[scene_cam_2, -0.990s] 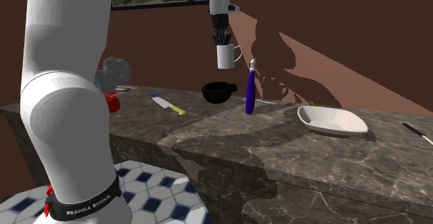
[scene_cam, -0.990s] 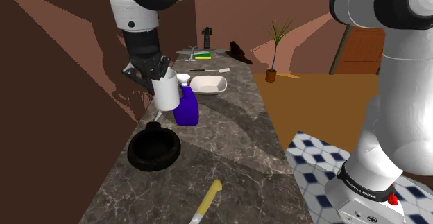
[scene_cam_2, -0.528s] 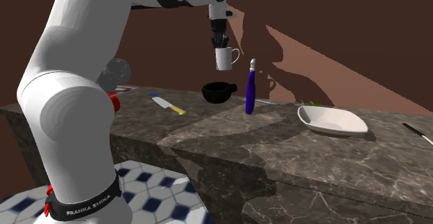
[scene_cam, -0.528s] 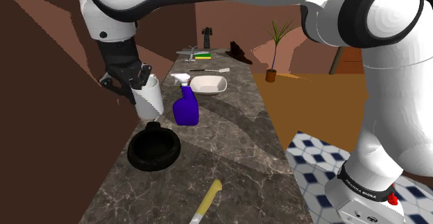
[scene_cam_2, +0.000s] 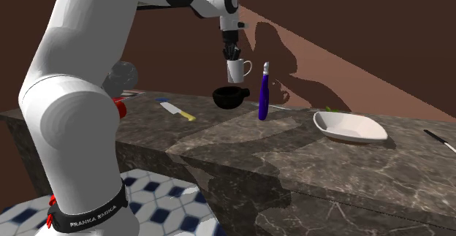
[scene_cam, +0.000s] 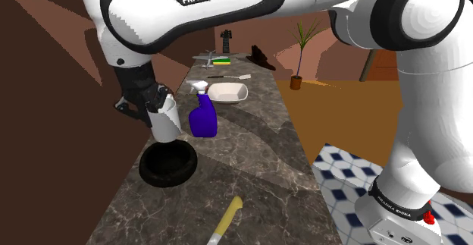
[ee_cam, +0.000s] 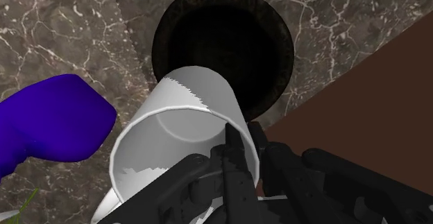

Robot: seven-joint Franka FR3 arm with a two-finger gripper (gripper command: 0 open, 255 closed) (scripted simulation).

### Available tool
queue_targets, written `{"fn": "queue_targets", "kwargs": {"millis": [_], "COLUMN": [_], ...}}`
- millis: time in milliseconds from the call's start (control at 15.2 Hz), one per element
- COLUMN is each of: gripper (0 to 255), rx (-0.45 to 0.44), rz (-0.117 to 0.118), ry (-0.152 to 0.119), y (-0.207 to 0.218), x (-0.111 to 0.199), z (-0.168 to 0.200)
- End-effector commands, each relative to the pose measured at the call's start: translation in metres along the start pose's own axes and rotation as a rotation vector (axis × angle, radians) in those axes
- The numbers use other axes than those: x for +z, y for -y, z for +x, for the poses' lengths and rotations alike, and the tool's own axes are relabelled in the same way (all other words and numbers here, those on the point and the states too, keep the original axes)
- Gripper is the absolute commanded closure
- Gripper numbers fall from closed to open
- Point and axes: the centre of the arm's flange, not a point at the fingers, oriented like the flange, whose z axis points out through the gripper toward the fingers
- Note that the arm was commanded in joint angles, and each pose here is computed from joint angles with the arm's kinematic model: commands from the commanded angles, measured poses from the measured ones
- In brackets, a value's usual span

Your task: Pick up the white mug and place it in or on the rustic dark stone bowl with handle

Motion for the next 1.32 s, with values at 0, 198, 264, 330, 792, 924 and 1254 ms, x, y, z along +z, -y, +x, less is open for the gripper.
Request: {"fn": "queue_targets", "kwargs": {"millis": [0,198,264,330,792,924,1254], "gripper": [255,255,255,255,255,0,0], "rx": [0.000,0.000,0.000,0.000,0.000,0.000,0.000], "rz": [0.000,0.000,0.000,0.000,0.000,0.000,0.000], "ry": [0.000,0.000,0.000,0.000,0.000,0.000,0.000], "y": [0.000,0.001,0.001,0.001,0.001,0.001,0.001], "x": [0.011,0.027,0.032,0.036,0.036,0.036,0.023], "z": [-0.002,-0.002,-0.003,-0.003,-0.003,-0.003,-0.003]}}
